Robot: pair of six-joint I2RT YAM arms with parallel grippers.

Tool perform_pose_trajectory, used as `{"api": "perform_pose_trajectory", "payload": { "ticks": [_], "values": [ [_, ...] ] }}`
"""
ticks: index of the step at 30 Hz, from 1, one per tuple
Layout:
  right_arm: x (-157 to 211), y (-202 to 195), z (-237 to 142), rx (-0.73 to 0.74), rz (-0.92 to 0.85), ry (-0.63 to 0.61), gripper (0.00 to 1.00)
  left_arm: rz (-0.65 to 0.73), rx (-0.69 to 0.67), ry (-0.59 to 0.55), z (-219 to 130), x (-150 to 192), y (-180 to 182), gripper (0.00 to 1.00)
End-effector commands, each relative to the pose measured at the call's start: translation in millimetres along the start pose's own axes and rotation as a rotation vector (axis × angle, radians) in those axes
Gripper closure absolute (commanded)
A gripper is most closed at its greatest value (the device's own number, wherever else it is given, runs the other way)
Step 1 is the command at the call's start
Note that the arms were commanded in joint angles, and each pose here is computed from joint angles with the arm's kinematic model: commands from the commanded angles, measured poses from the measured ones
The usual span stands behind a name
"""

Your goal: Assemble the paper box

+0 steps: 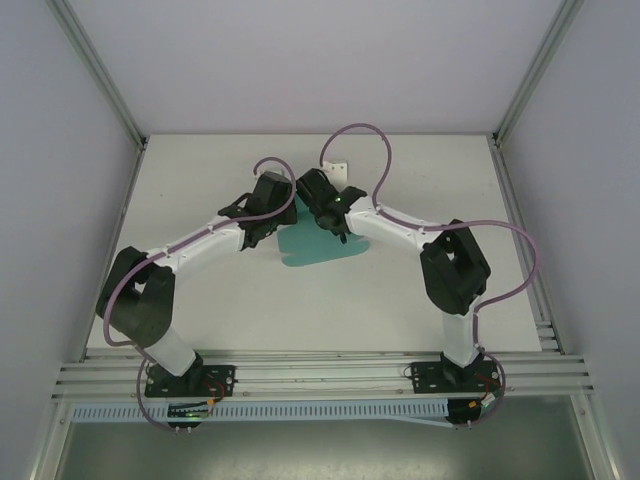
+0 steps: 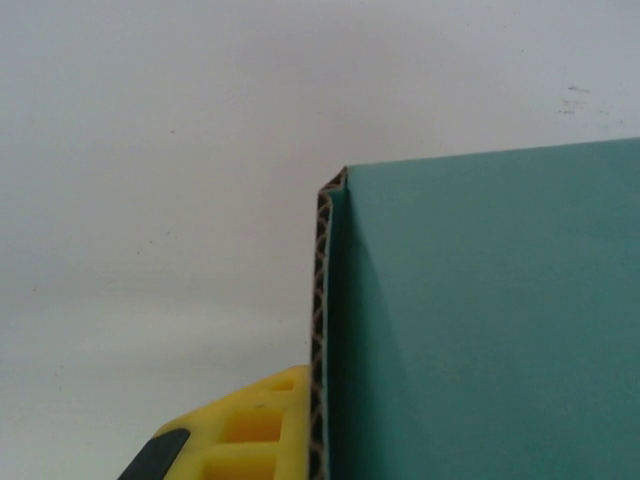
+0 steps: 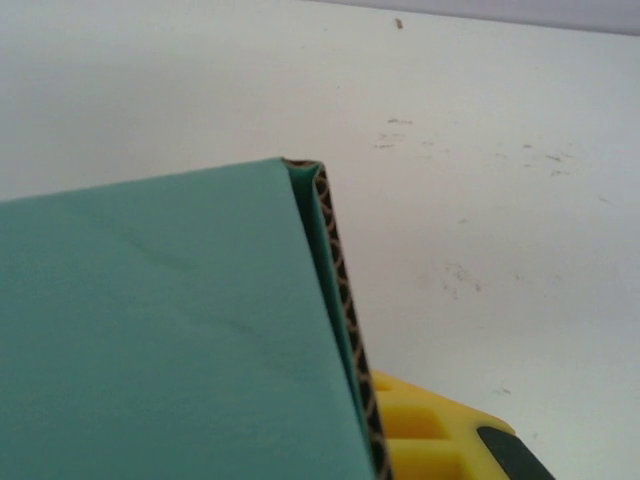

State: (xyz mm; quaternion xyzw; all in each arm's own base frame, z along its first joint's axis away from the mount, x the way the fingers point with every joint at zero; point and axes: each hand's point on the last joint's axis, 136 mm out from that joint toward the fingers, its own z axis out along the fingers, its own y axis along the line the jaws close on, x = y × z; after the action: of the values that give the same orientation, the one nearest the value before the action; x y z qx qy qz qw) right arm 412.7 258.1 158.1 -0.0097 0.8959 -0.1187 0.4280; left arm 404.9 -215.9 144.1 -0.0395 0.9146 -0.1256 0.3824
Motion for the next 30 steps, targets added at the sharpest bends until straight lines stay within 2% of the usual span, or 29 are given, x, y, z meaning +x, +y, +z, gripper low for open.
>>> {"api": "perform_pose_trajectory", "payload": {
  "ticks": [1, 5, 6, 10, 13, 15, 18, 21, 24, 27, 30],
  "values": [
    [15.0, -117.7, 27.6, 0.507, -0.170, 0.033, 1.00, -0.063, -0.177, -0.017, -14.3, -13.1, 39.5, 1.00],
    [19.6, -130.2, 26.8, 0.548, -0.108, 0.037, 1.00, -0.076, -0.145, -0.011, -12.9, -11.1, 34.2, 1.00],
    [23.6, -128.3, 29.9, 0.521, -0.068, 0.049, 1.00, -0.073, -0.132, -0.011, -11.6, -11.3, 32.2, 1.00],
    [31.0, -94.3, 44.8, 0.251, 0.073, 0.037, 1.00, -0.060, -0.104, 0.006, -9.5, -11.3, 24.9, 1.00],
    [24.1, -101.8, 45.5, 0.267, 0.114, 0.036, 1.00, -0.070, -0.083, 0.008, -10.6, -10.7, 21.4, 1.00],
    [18.8, -99.4, 47.1, 0.266, 0.105, 0.035, 0.96, -0.069, -0.054, 0.010, -10.3, -9.9, 16.5, 1.00],
    [14.4, -74.7, 52.1, 0.118, 0.072, 0.037, 0.88, -0.056, -0.051, 0.022, -8.0, -9.5, 14.5, 1.00],
    [7.9, -45.1, 47.7, -0.128, 0.075, 0.027, 0.88, -0.040, -0.044, 0.032, -6.2, -8.4, 12.6, 1.00],
    [0.0, -30.1, 37.6, -0.304, 0.098, -0.002, 0.88, -0.037, -0.021, 0.038, -6.1, -5.4, 9.9, 1.00],
    [-8.6, -28.8, 30.5, -0.379, 0.114, -0.026, 0.83, -0.032, 0.009, 0.043, -7.0, -4.9, 5.0, 1.00],
    [-13.6, -30.0, 26.0, -0.385, 0.104, -0.035, 0.81, -0.032, 0.014, 0.044, -8.0, -4.9, 4.0, 1.00]
  ]
}}
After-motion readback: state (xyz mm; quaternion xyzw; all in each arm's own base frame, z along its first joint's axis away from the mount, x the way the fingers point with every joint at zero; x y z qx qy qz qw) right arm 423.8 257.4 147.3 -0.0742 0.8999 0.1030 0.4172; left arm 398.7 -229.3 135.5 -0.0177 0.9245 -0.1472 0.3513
